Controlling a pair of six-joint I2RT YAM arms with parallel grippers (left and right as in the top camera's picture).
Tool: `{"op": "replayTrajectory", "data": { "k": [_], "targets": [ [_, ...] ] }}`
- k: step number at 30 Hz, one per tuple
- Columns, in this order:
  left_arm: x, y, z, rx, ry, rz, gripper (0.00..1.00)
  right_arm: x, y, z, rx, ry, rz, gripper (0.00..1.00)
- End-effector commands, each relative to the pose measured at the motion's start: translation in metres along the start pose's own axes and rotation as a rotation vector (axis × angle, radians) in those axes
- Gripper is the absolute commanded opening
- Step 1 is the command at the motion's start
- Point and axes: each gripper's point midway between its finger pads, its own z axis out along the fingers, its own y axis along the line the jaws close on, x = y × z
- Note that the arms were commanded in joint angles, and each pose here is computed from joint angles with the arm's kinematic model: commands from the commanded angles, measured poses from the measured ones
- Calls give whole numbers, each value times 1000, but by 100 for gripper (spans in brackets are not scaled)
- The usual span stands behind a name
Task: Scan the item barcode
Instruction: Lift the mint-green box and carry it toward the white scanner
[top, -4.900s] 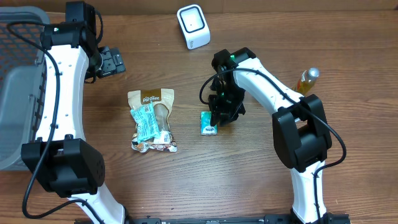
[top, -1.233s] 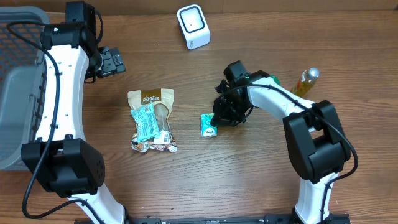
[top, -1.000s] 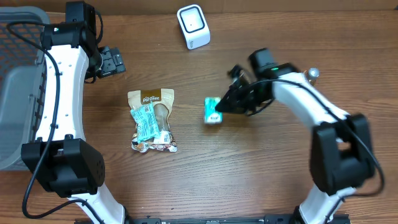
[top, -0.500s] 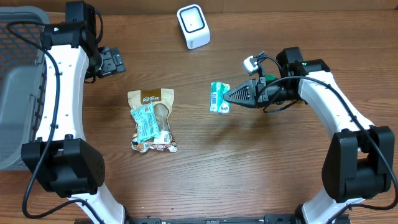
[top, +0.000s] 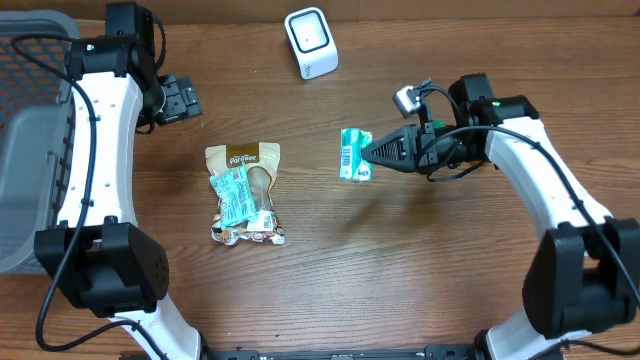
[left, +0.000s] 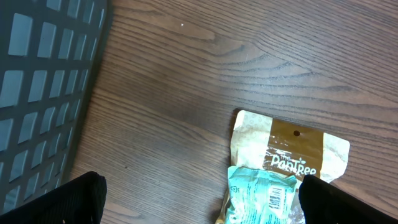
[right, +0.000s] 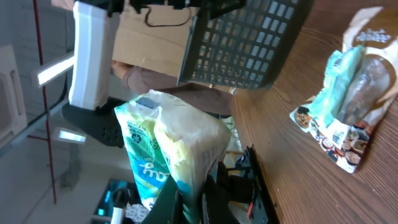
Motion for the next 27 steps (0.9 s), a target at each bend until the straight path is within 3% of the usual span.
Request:
{"op": "replayTrajectory", "data": {
  "k": [1,5,10,15,21,27],
  "targets": [
    [-4,-4,-7,10,-23,16,99,-3,24,-2,-43,-17,-96,4],
    [-4,-4,-7,10,-23,16,99,-9,-5,-2,118,13,-211,4],
    [-4,-4,-7,10,-23,16,100,-25,-98,-25,729,57,-232,4],
    [-4,-4,-7,10,-23,16,100,-54,-128,-40,1076,-26,-275,3],
    [-4,-4,-7,10,-23,16,100,-103,-80,-18,1148,-139,-406,3],
    [-4,-4,-7,10,-23,16,100,-166,22,-13,1167,-329,-618,3]
  ]
}}
